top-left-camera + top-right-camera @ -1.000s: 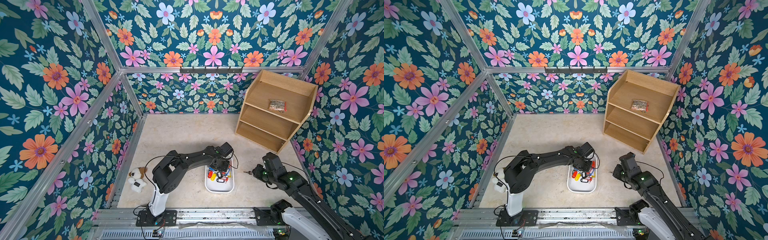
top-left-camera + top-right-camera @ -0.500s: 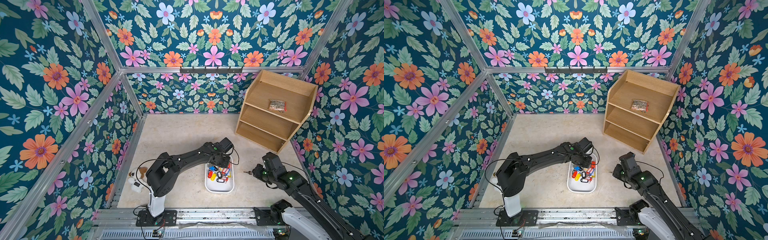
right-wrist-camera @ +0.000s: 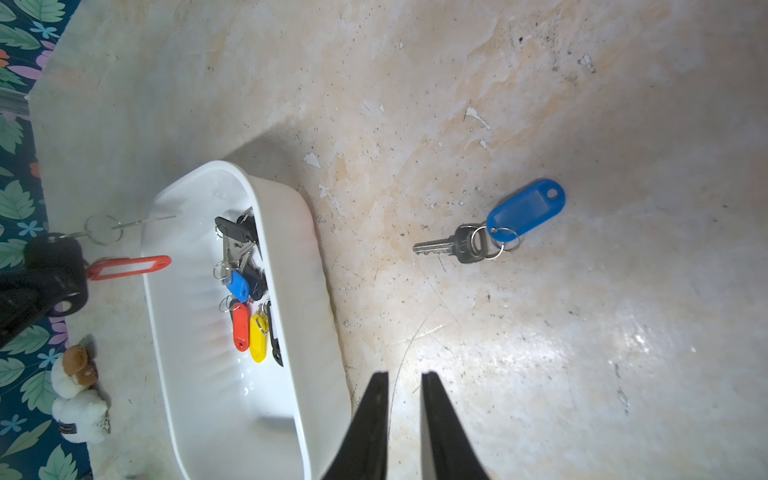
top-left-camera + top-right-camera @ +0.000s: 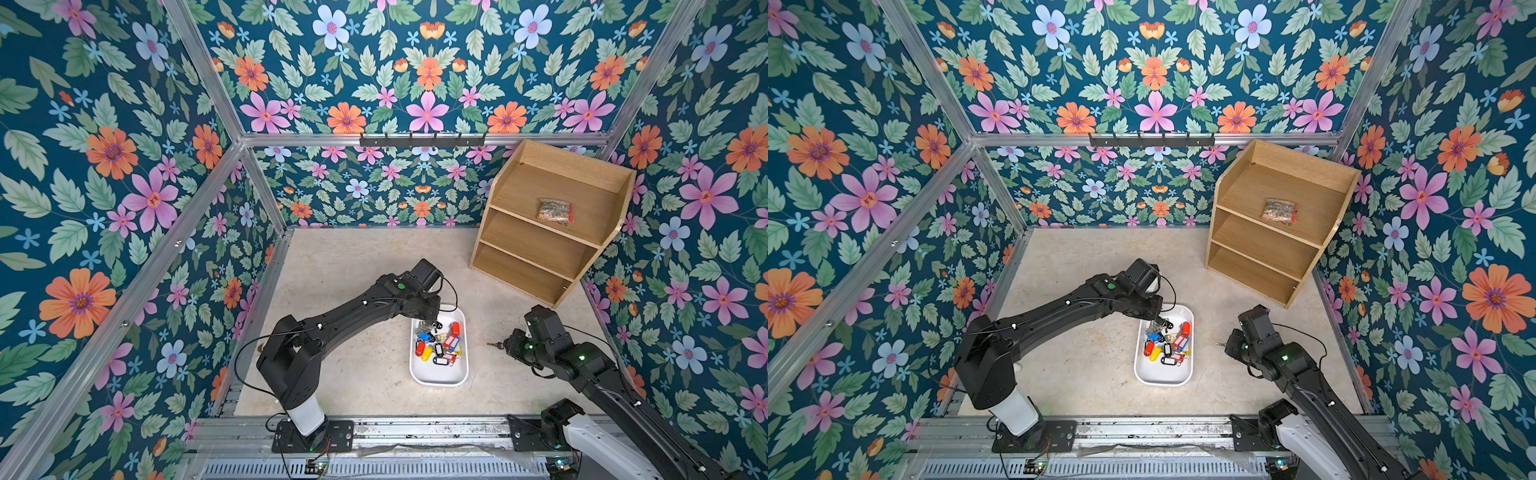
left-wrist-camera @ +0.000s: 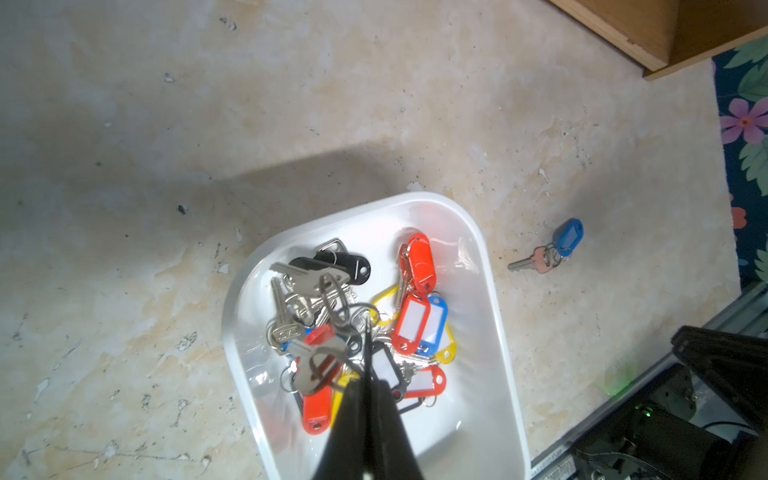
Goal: Take the keys out of the storage box
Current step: Place the key in the storage box, then pick up the key from the storage box.
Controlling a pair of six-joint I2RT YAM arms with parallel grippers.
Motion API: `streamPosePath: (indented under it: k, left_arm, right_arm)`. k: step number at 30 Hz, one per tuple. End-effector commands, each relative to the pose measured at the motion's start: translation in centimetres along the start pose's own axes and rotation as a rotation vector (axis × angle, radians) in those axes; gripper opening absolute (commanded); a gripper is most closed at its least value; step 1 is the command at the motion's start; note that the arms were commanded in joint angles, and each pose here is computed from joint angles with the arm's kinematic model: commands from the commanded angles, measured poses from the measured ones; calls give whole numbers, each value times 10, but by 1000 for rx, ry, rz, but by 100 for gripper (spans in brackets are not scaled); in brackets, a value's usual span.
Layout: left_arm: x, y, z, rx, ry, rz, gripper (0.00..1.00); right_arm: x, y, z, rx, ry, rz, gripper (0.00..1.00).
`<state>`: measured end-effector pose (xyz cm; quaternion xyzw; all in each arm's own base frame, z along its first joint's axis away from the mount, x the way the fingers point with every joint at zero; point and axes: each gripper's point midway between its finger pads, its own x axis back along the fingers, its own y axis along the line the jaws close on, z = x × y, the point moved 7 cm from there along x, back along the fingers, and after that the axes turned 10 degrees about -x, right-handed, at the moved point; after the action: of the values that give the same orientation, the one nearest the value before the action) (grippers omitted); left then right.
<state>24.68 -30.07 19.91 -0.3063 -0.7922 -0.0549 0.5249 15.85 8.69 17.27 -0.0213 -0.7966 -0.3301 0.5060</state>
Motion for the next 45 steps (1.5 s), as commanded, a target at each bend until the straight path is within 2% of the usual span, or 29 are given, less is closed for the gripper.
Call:
streamPosePath:
  k: [1,8,9,12,15,16,21,26,32,45]
  left_arm:
    - [-6,-3,5,12,29,41,0]
    - [-24,-6,16,39,67,80,0]
    - [-27,-7,18,41,77,79,5]
    - [-31,-8,23,44,91,77,47]
    - [-28,-10,25,36,85,72,73]
    - [-27,-10,24,37,81,69,75]
    - [-24,-6,25,30,73,23,76]
    - [-34,-5,30,7,96,-13,67]
    - [-54,-4,36,2,137,-27,57]
    - [-79,-2,36,12,165,-54,49]
  right_arm:
    - [-1,1,0,-11,0,-8,20]
    - [1,-2,2,-11,-1,-2,21]
    - [1,-3,2,-12,0,-2,23]
    - [1,-4,3,-14,3,-2,35]
    - [0,-4,3,-14,3,0,42]
    - [0,-4,3,-14,3,-3,43]
    - [-2,-4,4,-17,8,-3,39]
    - [-3,-5,4,-20,12,-3,35]
    - [-3,-5,5,-21,14,-3,34]
    - [-2,-5,5,-19,13,-3,34]
